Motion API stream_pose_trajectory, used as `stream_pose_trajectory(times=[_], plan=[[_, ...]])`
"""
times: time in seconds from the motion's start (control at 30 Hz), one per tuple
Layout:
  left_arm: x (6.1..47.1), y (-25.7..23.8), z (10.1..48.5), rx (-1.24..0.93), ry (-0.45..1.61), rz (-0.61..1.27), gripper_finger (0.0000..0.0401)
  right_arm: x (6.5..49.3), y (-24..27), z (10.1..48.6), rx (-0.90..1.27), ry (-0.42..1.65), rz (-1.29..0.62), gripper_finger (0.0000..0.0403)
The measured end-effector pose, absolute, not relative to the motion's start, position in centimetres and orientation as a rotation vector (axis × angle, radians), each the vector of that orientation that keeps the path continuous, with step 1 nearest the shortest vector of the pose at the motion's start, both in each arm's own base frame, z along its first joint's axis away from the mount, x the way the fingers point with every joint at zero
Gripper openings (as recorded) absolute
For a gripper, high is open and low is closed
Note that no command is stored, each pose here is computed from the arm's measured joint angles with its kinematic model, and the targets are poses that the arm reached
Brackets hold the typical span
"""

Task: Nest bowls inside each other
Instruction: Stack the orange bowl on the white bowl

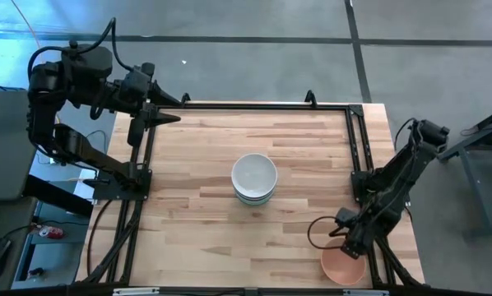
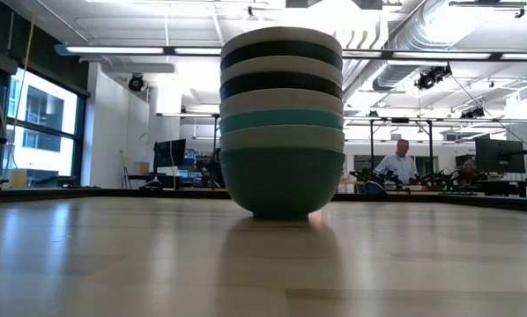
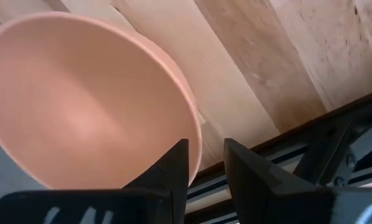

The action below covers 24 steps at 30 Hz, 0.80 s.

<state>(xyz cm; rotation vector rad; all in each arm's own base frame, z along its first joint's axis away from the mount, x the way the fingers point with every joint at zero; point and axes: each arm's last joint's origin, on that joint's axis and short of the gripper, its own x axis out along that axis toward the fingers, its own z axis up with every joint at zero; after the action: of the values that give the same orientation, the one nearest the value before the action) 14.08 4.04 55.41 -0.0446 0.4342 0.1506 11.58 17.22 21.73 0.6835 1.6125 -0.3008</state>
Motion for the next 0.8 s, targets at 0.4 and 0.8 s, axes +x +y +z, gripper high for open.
stream_pose_trajectory(times=[0.4, 0.8], plan=[[14.1, 3.8, 55.4, -0.066, 0.433, 0.139, 0.0168, 11.8, 18.1, 20.9, 0.664, 1.618, -0.306, 0.0091], [14.2, 3.7, 55.4, -0.066, 0.433, 0.133, 0.0168, 12.3, 18.9, 19.8, 0.651, 1.644, -0.321, 0.0047]])
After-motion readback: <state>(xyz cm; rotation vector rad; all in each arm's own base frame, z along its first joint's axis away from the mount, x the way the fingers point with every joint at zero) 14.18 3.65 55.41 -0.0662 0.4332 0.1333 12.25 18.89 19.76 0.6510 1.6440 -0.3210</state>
